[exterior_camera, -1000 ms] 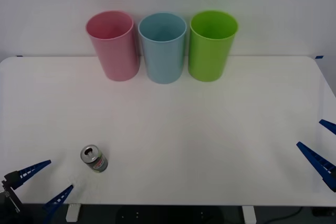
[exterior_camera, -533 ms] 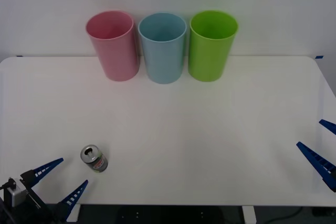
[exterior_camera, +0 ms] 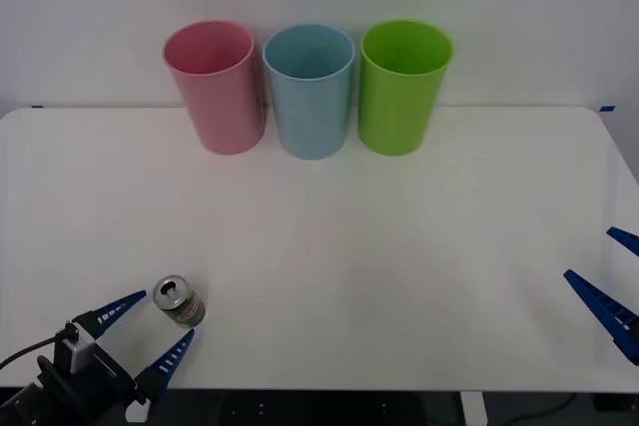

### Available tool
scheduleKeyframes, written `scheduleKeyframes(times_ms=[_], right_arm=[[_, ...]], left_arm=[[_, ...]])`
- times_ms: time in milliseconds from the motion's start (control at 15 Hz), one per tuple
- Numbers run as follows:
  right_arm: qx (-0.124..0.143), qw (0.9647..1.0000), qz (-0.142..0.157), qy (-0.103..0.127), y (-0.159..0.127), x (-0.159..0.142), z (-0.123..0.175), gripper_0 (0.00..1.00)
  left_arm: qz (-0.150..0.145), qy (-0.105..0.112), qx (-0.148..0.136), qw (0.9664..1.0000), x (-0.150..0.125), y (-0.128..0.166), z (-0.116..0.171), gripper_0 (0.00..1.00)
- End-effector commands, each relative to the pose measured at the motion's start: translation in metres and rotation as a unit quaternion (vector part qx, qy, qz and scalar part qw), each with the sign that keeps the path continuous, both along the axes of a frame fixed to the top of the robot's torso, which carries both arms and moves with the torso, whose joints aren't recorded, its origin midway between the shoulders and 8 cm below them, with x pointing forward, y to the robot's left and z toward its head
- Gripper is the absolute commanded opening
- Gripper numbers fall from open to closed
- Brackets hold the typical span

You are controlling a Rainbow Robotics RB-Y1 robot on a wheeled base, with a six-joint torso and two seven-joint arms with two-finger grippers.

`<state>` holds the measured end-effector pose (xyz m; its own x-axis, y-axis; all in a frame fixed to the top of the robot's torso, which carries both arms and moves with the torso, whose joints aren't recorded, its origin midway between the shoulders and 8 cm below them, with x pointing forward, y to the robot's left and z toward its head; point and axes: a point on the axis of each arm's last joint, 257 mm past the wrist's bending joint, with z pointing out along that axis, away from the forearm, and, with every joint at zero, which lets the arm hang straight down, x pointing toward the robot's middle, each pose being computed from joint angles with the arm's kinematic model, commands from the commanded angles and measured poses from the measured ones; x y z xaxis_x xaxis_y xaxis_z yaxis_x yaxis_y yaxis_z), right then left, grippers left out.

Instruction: Grasp the object on the table and drop it into the matching bin: aluminum can to the light blue bin, PET bottle to the pink bin.

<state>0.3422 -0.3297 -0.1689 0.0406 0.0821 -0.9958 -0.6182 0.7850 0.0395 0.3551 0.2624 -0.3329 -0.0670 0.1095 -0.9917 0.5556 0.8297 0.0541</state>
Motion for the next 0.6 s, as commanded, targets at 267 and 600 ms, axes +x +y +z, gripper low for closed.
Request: scheduleKeyframes(times_ms=[267, 600], right_arm=[[0.000, 1.0000, 0.000, 0.000, 0.000, 0.000, 0.000, 1.00], [0.000, 1.0000, 0.000, 0.000, 0.000, 0.000, 0.000, 1.00]], left_arm=[[-0.003, 0.001, -0.019, 0.9998, 0.018, -0.012, -0.007, 1.00], [0.006, -0.006, -0.024, 0.9997, 0.031, -0.028, -0.008, 1.00]])
